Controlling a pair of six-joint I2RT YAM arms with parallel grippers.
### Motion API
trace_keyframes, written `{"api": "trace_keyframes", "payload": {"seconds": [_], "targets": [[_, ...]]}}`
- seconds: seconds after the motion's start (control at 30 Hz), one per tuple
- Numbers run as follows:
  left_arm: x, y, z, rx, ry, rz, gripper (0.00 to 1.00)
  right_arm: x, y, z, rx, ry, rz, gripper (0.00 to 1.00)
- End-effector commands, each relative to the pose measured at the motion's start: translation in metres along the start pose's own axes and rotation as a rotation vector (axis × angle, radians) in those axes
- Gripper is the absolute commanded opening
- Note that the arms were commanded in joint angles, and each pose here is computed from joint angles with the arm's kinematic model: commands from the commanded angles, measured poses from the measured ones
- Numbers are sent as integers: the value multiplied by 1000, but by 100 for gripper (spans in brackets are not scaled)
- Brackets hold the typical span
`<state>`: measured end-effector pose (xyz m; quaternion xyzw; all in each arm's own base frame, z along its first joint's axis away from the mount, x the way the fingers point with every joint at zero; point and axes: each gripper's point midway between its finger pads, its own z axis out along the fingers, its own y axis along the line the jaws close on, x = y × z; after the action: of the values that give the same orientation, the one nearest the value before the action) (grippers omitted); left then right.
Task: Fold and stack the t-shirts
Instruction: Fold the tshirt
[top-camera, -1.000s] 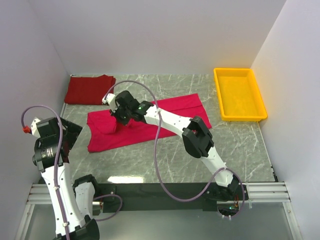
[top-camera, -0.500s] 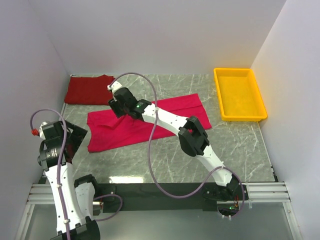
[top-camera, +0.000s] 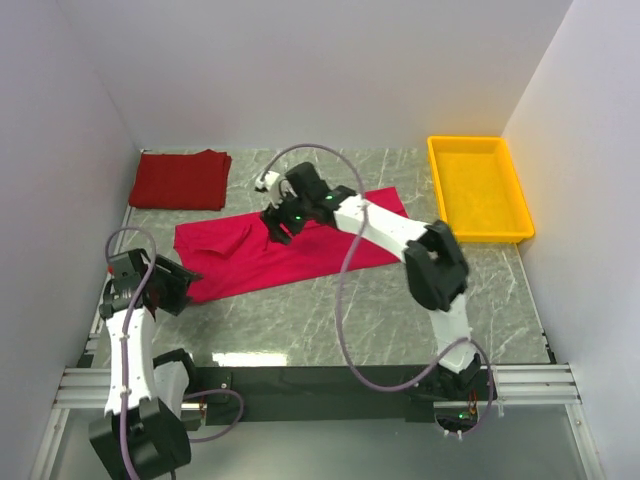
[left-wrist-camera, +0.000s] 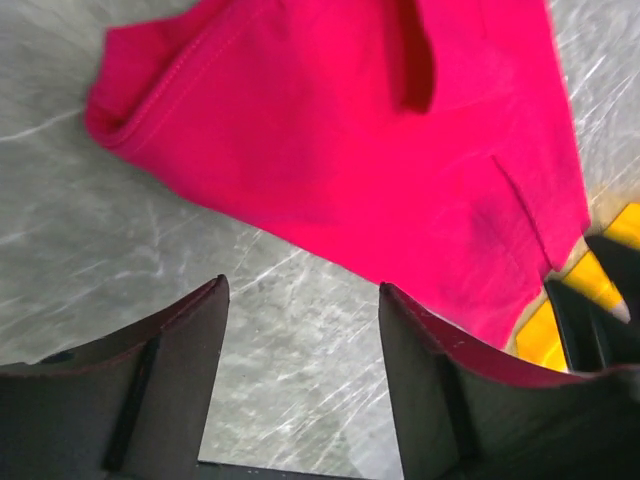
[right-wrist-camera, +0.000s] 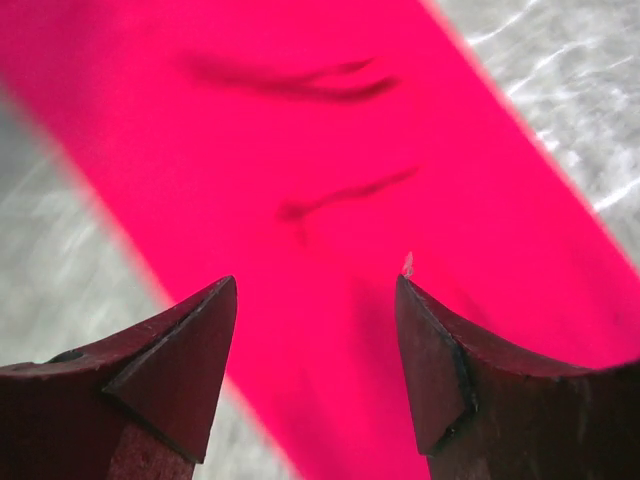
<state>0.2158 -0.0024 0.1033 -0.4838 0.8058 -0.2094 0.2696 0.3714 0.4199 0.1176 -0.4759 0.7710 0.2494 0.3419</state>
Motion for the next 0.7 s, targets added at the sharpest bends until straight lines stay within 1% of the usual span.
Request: {"api": "trace_keyframes", "payload": {"seconds": [0.0,0.03,0.07,0.1,0.13,0.2,0.23,0.3,0.33,0.5,0.67], "targets": [[-10,-34,11,164,-6,-5,65,-49,29,-66,-128,-188,-172,70],[-16,-39,18,178,-11,-7,64,-42,30,-78,-130,-183,-164,70],[-18,-43,22,191,-12,-7,64,-34,34,-85,-175,-163,-148,68],[-19,-48,25,200,-6,-11,64,-28,23,-98,-164,-162,-125,66],[-20,-47,33,190,9,-24,64,-23,21,-106,-172,-161,-112,66],[-26,-59,38,222,-1,-12,64,-5,18,-119,-201,-137,-100,65],[-27,-59,44,212,9,-22,63,-4,6,-133,-172,-144,-94,65],[-31,-67,49,231,4,-28,62,14,0,-143,-159,-115,-69,65],[-30,-65,55,217,12,-41,62,16,-11,-155,-130,-126,-54,65],[-33,-75,67,244,9,-88,62,43,-25,-174,-84,-113,31,65],[-36,-80,83,243,11,-124,62,52,-27,-184,-62,-121,59,65]]}}
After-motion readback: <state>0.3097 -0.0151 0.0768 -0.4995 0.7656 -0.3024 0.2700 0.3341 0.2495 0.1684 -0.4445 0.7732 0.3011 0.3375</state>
